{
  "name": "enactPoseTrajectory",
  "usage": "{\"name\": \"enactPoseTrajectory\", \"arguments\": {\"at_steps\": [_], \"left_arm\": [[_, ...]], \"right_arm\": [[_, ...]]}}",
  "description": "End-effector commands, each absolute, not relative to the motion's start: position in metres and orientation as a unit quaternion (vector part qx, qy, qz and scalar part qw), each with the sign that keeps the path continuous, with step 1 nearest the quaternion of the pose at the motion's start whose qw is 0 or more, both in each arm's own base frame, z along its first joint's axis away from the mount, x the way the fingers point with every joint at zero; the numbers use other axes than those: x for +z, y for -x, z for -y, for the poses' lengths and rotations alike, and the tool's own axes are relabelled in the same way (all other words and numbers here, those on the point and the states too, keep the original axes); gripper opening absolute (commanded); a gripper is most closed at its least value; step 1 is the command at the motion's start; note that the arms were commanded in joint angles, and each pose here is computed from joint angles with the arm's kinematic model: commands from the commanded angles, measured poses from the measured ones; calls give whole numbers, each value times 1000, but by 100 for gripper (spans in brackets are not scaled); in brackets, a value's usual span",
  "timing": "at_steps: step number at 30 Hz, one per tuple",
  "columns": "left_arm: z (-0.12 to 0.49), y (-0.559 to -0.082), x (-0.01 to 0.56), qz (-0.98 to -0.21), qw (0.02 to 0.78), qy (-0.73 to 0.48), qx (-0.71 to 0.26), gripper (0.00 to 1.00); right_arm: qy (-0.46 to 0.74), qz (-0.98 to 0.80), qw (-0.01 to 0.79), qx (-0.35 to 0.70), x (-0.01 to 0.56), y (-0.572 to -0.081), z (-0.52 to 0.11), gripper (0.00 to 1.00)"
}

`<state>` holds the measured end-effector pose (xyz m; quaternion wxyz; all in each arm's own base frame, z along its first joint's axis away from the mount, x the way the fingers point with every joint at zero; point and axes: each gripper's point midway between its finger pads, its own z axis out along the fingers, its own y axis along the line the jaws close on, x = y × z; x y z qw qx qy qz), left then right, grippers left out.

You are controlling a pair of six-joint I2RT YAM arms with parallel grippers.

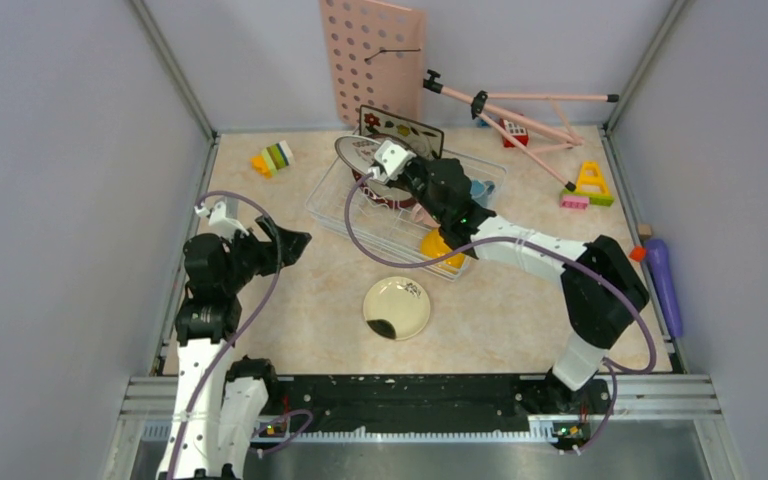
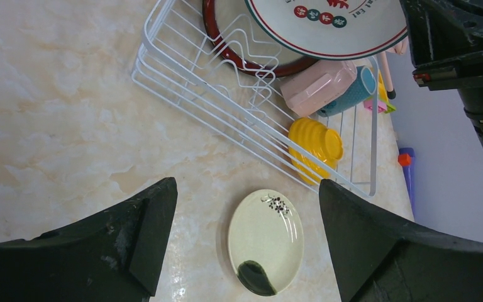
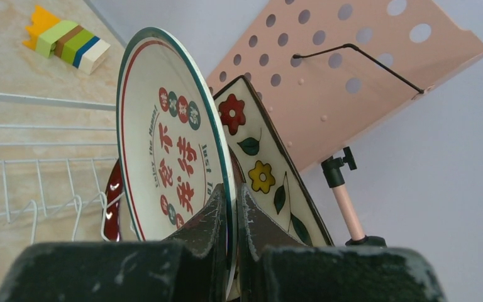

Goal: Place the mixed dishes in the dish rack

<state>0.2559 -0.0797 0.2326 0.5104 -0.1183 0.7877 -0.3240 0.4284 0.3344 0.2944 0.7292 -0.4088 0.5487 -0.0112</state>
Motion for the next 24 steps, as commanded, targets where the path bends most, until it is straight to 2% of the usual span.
{"name": "enactPoseTrajectory", "arguments": {"at_steps": [1,13,19,20,23,24], "left_arm": [[80,-258,238,-784,521,105,-322,88],[81,-259,234,-787,513,110,-325,88],[82,-260,231,-789,507,110,-329,88],[84,-260,230,-789,504,109,-333,88],[89,-261,225,-793,489,107,-347,89],[91,-262,221,-798,477,107,-352,89]], "right_arm": [[388,-503,773,-14,327,-431,-336,0],[381,-539,751,3,272,-437,-333,0],[331,-561,759,5,263,-438,-320,0],[318,-565,761,5,264,-439,-317,10],[296,-585,755,5,271,-443,-312,53],[299,-594,747,7,271,-443,-313,58]]}}
